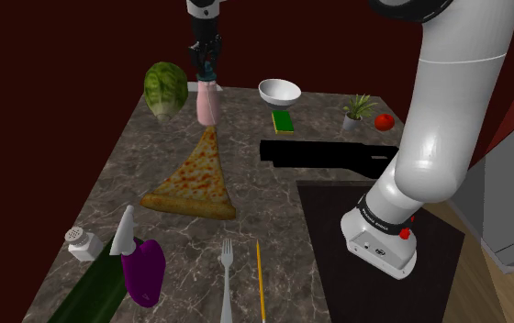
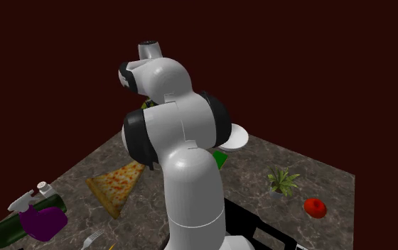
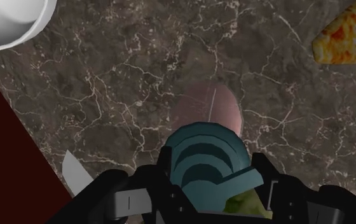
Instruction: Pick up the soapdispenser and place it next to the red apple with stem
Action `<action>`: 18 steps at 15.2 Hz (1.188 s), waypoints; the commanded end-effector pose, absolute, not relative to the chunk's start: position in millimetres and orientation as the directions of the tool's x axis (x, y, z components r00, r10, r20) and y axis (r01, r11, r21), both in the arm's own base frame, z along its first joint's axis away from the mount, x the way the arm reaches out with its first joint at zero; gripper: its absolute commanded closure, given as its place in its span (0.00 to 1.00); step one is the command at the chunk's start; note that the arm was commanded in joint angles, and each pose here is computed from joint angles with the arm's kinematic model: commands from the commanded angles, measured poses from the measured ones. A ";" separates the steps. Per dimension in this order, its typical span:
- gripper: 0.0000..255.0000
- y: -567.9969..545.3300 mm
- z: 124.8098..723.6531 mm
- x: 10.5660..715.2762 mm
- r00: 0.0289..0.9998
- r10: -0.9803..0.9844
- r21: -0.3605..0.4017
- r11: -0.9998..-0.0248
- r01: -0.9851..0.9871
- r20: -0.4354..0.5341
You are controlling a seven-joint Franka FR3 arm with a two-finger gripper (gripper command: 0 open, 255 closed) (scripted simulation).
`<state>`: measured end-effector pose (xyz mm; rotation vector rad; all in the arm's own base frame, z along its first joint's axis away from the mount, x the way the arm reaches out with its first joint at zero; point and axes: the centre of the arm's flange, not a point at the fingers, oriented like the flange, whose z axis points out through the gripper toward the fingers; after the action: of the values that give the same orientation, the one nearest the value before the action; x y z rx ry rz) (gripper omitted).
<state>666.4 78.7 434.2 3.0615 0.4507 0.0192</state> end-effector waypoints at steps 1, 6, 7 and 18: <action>1.00 78.7 444.3 666.3 0.958 0.288 0.048 -0.957 0.288 0.006; 1.00 78.7 470.7 666.3 0.958 0.288 0.048 -0.957 0.288 0.006; 1.00 78.7 476.0 666.3 0.958 0.288 0.048 -0.957 0.288 0.006; 1.00 78.7 534.0 666.3 0.958 0.288 0.048 -0.957 0.288 0.006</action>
<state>666.8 78.3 528.4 3.0613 0.4506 0.0195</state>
